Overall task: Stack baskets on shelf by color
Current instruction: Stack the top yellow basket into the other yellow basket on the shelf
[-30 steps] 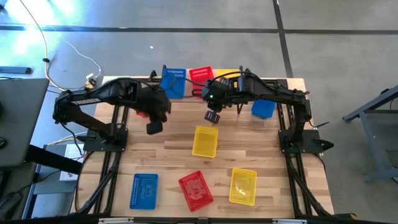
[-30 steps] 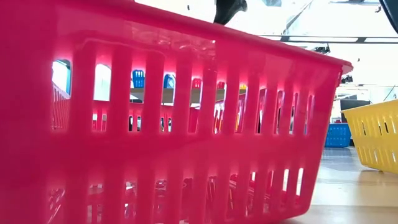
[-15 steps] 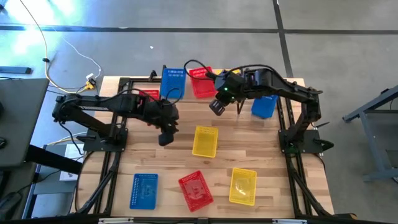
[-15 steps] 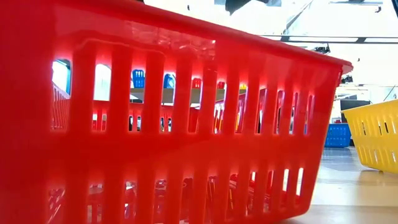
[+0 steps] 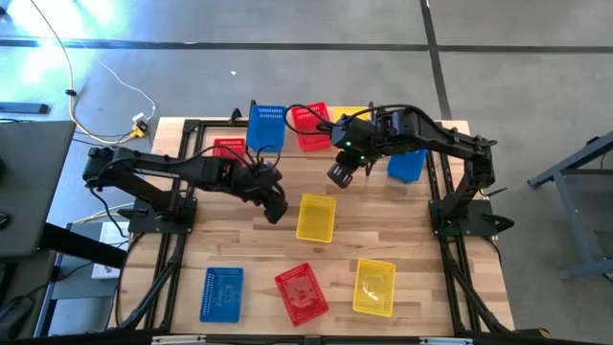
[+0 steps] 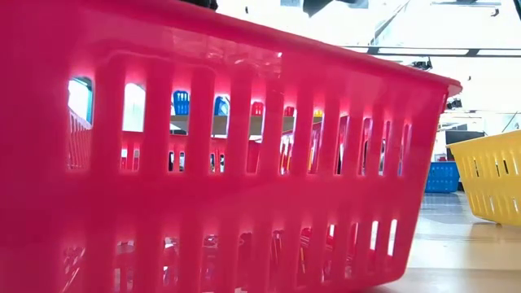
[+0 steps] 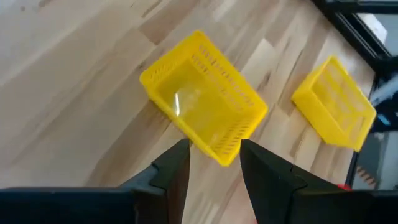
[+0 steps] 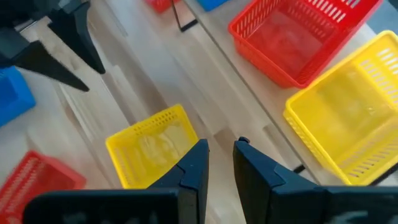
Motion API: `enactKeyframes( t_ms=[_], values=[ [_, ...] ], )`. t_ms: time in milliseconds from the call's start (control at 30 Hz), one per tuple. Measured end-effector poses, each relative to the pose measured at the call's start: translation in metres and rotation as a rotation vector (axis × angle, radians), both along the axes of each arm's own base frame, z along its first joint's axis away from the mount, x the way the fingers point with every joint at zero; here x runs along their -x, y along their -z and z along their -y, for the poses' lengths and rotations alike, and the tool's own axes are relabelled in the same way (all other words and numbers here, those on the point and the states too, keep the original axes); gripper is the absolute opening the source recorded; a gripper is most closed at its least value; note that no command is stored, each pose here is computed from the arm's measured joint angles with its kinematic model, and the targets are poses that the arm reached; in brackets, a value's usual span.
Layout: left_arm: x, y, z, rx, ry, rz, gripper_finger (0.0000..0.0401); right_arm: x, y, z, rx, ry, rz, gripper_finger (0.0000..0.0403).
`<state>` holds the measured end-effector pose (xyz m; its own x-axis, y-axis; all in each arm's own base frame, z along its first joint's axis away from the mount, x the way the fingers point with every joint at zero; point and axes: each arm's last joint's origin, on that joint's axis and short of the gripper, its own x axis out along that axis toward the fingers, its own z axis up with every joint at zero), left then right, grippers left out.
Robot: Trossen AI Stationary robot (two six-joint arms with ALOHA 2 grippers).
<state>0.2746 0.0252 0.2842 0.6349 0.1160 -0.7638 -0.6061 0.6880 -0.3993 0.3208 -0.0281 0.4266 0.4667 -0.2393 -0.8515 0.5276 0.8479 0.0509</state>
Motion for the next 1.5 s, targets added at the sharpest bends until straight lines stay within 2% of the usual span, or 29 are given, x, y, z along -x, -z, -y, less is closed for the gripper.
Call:
enactKeyframes(
  t_ms=[100,200,333,700,1300,1400,1500],
  values=[
    [-0.003,0.007,-0.001,-0.001,-0.064,0.035,0.0131,0.000,0.000,0.000,0.012,-0.023,-0.010,0.0061],
    [-0.005,0.015,-0.003,0.005,-0.139,0.002,0.0131,0.000,0.000,0.000,0.019,-0.040,-0.015,0.0061],
    [-0.014,0.027,-0.004,0.013,-0.178,-0.021,0.0131,0.000,0.000,0.000,0.017,-0.063,-0.019,0.0061],
    [-0.045,0.070,-0.006,0.064,-0.199,-0.087,0.0131,0.001,0.001,0.000,0.035,-0.104,-0.035,0.0061],
    [-0.071,0.127,-0.005,0.179,-0.196,-0.166,0.0131,0.000,0.001,0.000,0.038,-0.107,-0.035,0.0061],
    [-0.071,0.131,-0.005,0.178,-0.197,-0.177,0.0124,0.000,0.001,0.000,0.038,-0.106,-0.035,0.0061],
    [-0.071,0.131,-0.005,0.177,-0.195,-0.180,0.0100,0.000,0.001,0.000,0.038,-0.105,-0.034,0.0061]
  ],
)
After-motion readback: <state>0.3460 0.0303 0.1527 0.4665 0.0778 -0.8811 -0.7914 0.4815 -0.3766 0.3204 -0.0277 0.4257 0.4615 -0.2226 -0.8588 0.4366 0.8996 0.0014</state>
